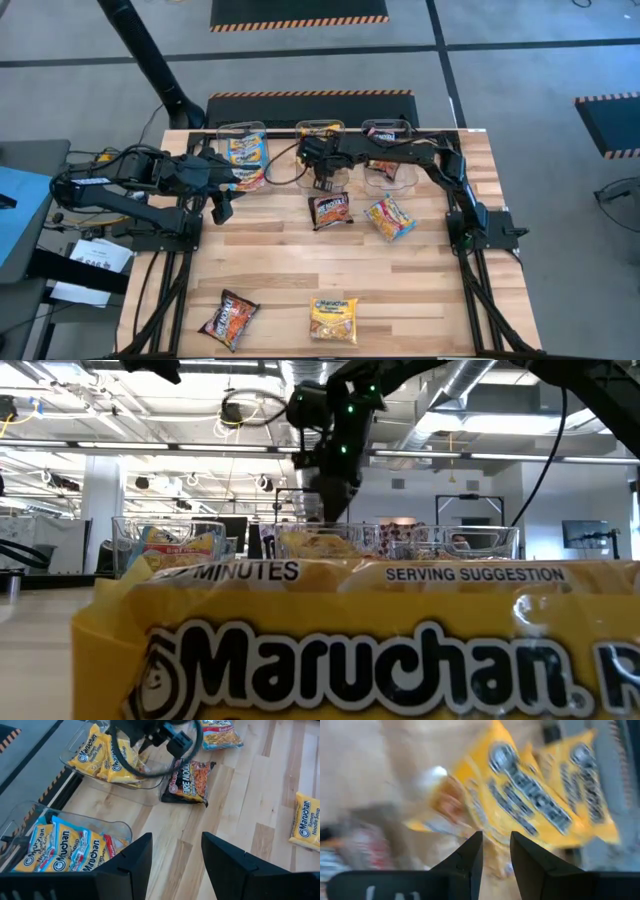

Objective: Sort Maruchan noodles
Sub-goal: Put the yellow noodle pack into the middle transparent bin

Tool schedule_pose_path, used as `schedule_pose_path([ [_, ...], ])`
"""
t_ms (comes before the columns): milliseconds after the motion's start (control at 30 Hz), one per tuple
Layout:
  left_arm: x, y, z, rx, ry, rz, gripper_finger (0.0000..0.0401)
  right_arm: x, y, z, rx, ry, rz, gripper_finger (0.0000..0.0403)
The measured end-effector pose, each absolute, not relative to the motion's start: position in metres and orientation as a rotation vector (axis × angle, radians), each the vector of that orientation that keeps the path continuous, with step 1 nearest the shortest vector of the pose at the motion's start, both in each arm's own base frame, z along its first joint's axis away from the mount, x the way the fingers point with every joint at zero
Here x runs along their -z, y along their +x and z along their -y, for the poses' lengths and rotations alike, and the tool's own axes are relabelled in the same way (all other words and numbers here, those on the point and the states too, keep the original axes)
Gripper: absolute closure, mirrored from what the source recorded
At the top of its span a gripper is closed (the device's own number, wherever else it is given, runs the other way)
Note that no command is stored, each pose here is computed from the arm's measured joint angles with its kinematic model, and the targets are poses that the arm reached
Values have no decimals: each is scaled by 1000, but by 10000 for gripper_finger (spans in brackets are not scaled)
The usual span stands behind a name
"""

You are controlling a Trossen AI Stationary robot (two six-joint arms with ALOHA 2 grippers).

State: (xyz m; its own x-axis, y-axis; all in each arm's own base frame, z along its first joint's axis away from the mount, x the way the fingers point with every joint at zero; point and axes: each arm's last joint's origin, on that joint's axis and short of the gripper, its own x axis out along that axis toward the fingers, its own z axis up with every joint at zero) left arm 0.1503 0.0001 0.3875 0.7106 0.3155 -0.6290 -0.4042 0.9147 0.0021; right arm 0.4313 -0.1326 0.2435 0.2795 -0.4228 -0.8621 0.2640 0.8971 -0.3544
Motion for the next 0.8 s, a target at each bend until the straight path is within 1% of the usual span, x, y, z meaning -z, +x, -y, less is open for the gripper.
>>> schedule_pose_path([
  [133,-387,150,0,-401,-140,-670,241,-257,436,137,315,-34,-1115,281],
  [233,-387,150,0,-401,-139,-670,241,-258,436,143,255,55,-1073,281],
  [567,-387,150,0,-401,-137,-678,241,-233,434,162,293,131,-1149,281],
  [800,-387,150,0,-402,-137,-679,241,-232,430,163,311,209,-1174,281],
])
